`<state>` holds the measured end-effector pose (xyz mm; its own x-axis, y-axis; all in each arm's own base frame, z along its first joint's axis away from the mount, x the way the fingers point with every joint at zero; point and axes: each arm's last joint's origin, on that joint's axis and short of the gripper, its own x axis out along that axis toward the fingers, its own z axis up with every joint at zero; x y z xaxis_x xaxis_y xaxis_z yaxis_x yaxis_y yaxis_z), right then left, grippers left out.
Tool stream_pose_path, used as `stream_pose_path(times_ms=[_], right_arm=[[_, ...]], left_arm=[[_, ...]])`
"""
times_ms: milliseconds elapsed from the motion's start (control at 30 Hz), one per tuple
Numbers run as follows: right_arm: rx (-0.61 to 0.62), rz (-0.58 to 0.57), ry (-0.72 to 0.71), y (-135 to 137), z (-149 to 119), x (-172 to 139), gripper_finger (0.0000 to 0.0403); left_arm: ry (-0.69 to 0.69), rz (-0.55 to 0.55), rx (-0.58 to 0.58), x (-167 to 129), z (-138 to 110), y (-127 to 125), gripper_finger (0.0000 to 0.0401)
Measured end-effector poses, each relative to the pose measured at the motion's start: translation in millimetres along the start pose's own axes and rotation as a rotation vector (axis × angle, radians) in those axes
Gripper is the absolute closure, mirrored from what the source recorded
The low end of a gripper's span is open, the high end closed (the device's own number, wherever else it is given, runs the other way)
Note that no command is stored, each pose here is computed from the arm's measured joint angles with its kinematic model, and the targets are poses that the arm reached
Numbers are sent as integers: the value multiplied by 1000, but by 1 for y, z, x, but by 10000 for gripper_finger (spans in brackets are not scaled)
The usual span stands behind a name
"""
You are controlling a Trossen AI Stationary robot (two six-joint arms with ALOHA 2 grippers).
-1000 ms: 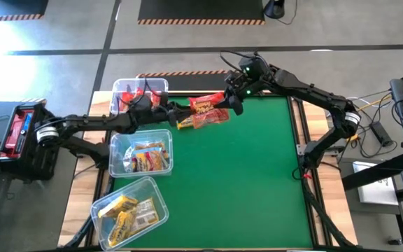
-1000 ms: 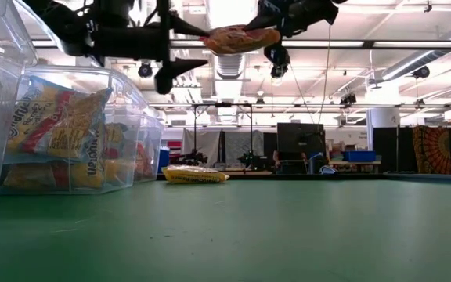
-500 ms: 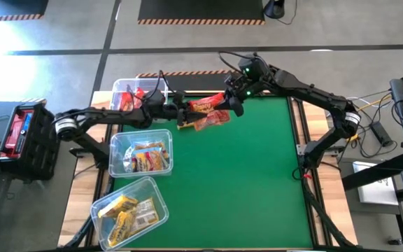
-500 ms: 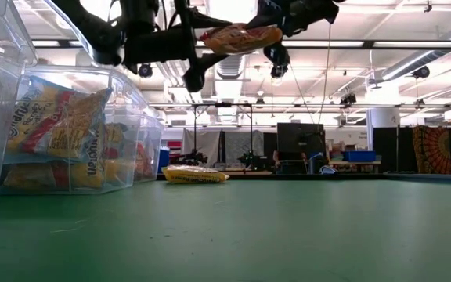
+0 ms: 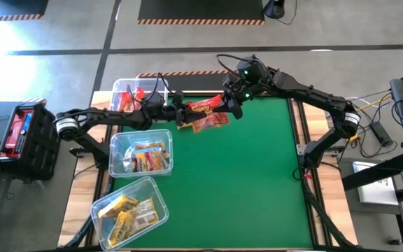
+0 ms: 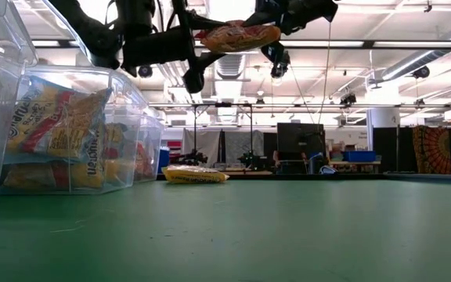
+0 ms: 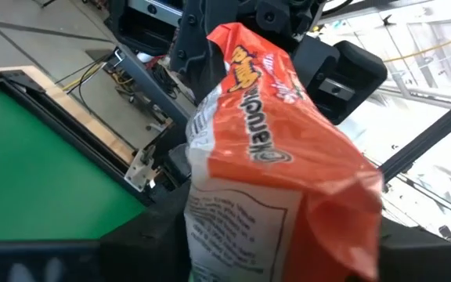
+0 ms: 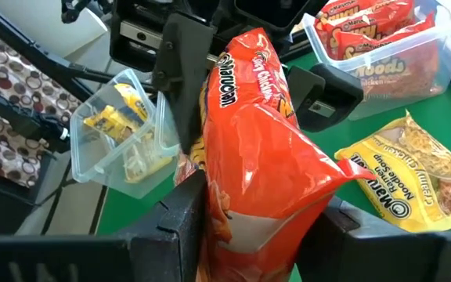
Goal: Sort Maruchan noodles
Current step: Put the orange noodle pack into the top transparent bin
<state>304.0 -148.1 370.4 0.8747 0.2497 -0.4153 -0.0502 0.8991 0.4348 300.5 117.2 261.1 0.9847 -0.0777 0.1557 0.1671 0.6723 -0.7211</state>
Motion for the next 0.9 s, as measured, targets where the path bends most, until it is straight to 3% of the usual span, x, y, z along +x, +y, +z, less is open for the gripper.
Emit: stream_pose_path(times_ms=[167,367,633,800,900], right_arm=[[1,5,1,0,0,0,258],[1,-6,-12,2,1,-9,257],[58,-93,-34,-3,0,-49,257],[103,-231,-14,-5,-5,-61,257],[119,-239,5,-5,-8,-62,257]], left_arm=[[-1,4,-4,0,0,0,266],[-4,4,-32,-3,1,0,266],[-29,42,-63,-11,10,9,265],[-46,65,-58,-23,24,19,265],[-68,91,-50,-36,39,27,265]])
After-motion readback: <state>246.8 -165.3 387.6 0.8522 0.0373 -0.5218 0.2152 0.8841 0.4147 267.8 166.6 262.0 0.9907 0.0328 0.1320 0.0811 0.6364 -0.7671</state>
